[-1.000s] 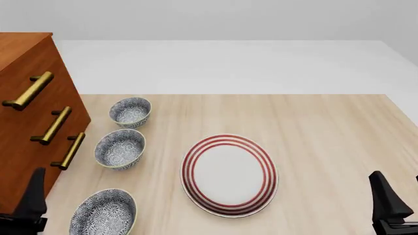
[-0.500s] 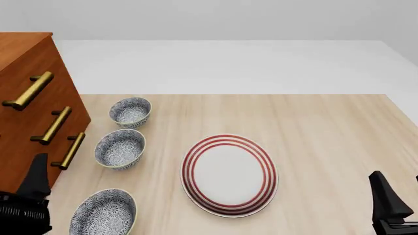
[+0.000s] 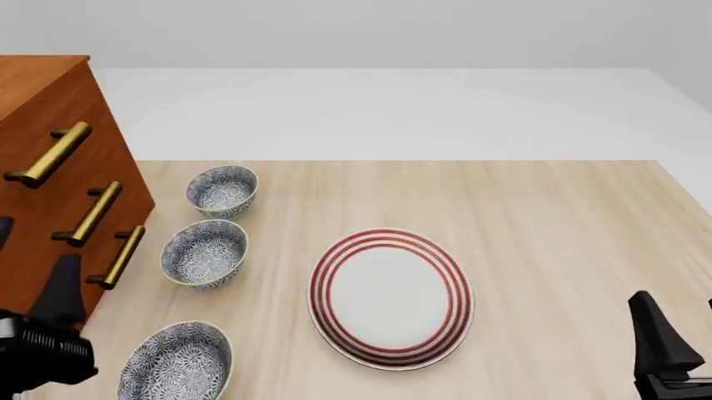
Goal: Open the top drawer of the cabinet.
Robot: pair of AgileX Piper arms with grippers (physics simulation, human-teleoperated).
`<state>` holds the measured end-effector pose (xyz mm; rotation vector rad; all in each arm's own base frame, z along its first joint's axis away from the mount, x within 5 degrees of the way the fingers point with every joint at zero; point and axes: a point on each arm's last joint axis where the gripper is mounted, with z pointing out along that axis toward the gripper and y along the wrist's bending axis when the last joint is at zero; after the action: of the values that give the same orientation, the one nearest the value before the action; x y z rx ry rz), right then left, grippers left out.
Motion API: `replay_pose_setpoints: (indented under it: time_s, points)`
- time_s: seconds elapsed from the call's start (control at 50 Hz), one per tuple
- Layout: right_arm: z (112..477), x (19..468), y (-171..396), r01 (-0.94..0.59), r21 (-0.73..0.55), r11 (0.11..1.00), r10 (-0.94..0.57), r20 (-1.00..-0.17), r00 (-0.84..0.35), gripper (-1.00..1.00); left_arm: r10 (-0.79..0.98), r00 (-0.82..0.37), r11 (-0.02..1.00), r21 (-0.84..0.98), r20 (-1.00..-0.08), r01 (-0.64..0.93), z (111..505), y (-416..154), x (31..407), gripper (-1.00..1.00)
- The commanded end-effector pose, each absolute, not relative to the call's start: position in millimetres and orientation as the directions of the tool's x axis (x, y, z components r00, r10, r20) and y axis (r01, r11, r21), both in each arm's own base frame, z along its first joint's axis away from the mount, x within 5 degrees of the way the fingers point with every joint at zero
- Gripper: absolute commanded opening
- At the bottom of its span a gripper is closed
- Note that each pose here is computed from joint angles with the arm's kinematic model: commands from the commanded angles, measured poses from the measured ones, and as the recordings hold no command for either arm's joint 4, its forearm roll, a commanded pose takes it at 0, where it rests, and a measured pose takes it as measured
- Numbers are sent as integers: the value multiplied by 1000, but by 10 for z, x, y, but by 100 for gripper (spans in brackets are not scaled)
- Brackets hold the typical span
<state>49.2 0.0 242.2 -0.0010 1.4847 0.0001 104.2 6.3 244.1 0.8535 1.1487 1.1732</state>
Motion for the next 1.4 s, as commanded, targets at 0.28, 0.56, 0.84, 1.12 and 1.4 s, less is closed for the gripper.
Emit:
replay_pose_setpoints:
  time_s: [0.28, 0.56, 0.84, 1.12, 1.4]
  points:
    - [2422, 492, 0, -1, 0, 1000, 0, -996, 86, 100, 988, -59, 124, 959, -143, -253, 2515, 114, 1188, 100]
    - [2422, 492, 0, -1, 0, 1000, 0, -996, 86, 100, 992, -77, 74, 963, -97, -259, 2599, 127, 1234, 100]
    - [2422, 492, 0, -1, -1, 1000, -1, -996, 86, 100, 992, -113, 27, 969, -56, -245, 2599, 171, 1340, 100]
    - [2422, 492, 0, -1, 0, 1000, 0, -996, 86, 100, 990, -131, 25, 975, -55, -221, 2566, 203, 1397, 100]
    - [2422, 492, 0, -1, 0, 1000, 0, -996, 86, 100, 989, -141, 19, 978, -49, -206, 2581, 224, 1460, 100]
